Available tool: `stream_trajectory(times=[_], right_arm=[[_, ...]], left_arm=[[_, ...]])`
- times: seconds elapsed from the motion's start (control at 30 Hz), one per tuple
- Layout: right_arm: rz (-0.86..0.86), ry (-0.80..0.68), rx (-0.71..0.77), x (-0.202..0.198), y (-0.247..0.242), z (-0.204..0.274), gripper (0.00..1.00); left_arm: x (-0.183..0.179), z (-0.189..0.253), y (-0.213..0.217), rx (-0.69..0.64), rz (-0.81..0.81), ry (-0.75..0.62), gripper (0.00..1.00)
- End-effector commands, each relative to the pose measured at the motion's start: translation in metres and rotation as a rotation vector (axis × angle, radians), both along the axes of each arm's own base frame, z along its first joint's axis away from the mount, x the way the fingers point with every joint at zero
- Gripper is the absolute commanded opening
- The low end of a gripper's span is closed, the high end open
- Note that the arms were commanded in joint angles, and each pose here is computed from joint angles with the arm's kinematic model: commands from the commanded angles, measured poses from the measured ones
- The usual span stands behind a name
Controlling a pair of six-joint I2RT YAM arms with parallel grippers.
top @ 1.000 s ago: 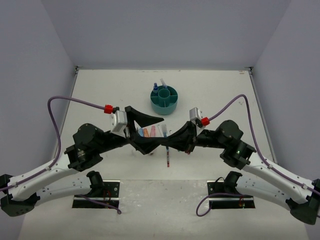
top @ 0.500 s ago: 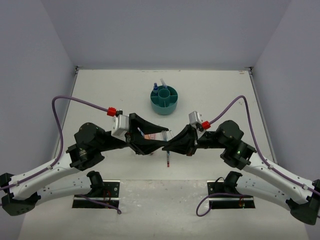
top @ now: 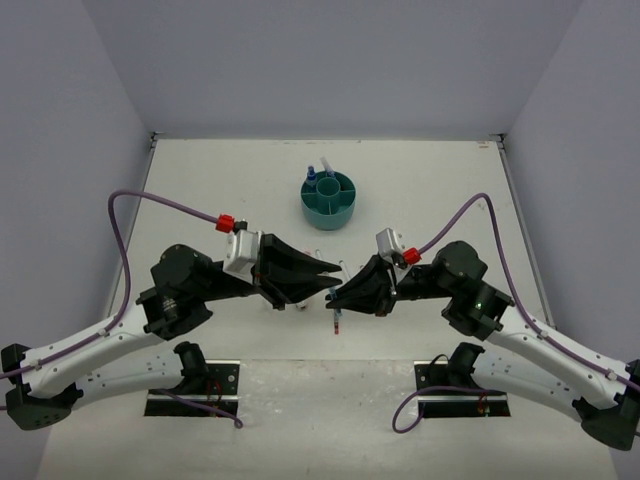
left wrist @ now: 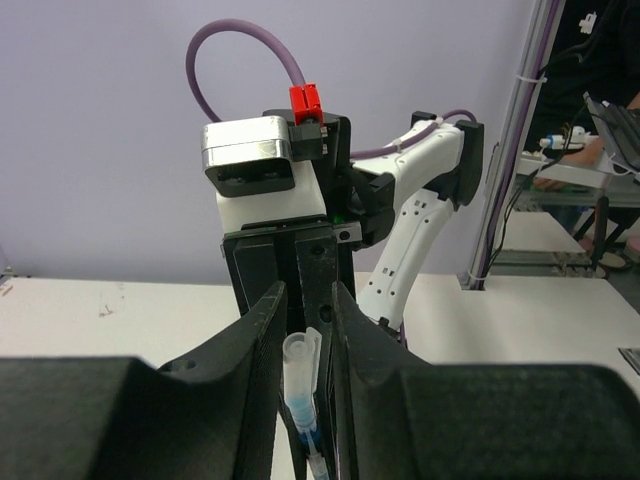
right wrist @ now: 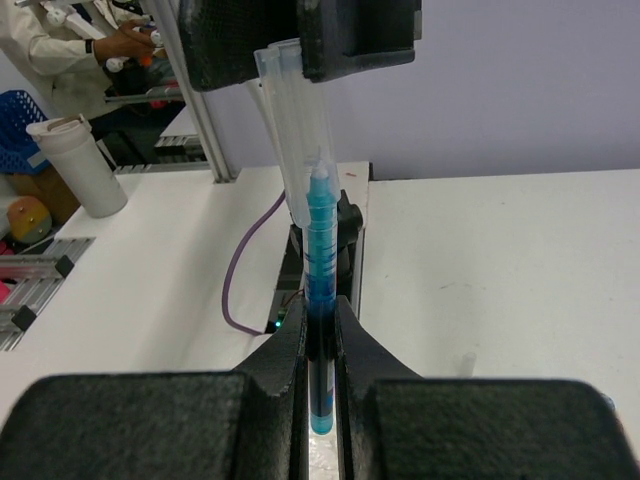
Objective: Sort the stationery into containers
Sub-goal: Close the pen cap on the pen.
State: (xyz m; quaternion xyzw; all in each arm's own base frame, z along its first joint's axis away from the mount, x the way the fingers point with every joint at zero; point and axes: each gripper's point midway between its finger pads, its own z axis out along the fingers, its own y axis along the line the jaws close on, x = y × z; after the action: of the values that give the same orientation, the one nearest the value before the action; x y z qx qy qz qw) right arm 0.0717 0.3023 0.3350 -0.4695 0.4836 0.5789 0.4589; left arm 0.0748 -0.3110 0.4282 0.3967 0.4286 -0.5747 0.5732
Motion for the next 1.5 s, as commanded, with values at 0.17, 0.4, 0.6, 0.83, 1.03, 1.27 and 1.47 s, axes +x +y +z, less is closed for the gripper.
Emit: stream_trajectory(times=[0.17, 0.4, 0.6, 0.83, 1.03, 1.27, 1.47], right_arm=[[0.007, -0.059, 0.067, -0.006, -0.007, 0.029, 0.0], [0.003, -0.061, 0.086, -0.006, -0.007, 0.039, 0.0], [-0.09, -0.044, 0.116, 0.006, -0.011, 0.06, 0.0], [-0.213, 0.027, 0.232, 0.016, -0.028, 0.1, 0.0], [-0.265, 0.092, 0.296, 0.023, -0.033, 0.134, 0.0], [-0.277, 0.067, 0.345, 0.028, -0.031, 0.171, 0.0], [-0.329, 0.053, 0.336, 0.043, -0.025, 0.174, 0.0]], left_arm=[[0.002, -0.001, 0.005, -0.036, 0.025, 0.023, 0.12], [0.016, -0.018, -0.004, -0.001, 0.069, 0.083, 0.0], [0.03, -0.041, -0.012, 0.054, 0.121, 0.146, 0.0], [0.04, -0.075, -0.014, 0.083, 0.166, 0.222, 0.0], [0.042, -0.104, -0.021, 0.098, 0.159, 0.26, 0.0], [0.041, -0.127, -0.026, 0.1, 0.139, 0.32, 0.0], [0.028, -0.15, -0.03, 0.104, 0.089, 0.382, 0.0]])
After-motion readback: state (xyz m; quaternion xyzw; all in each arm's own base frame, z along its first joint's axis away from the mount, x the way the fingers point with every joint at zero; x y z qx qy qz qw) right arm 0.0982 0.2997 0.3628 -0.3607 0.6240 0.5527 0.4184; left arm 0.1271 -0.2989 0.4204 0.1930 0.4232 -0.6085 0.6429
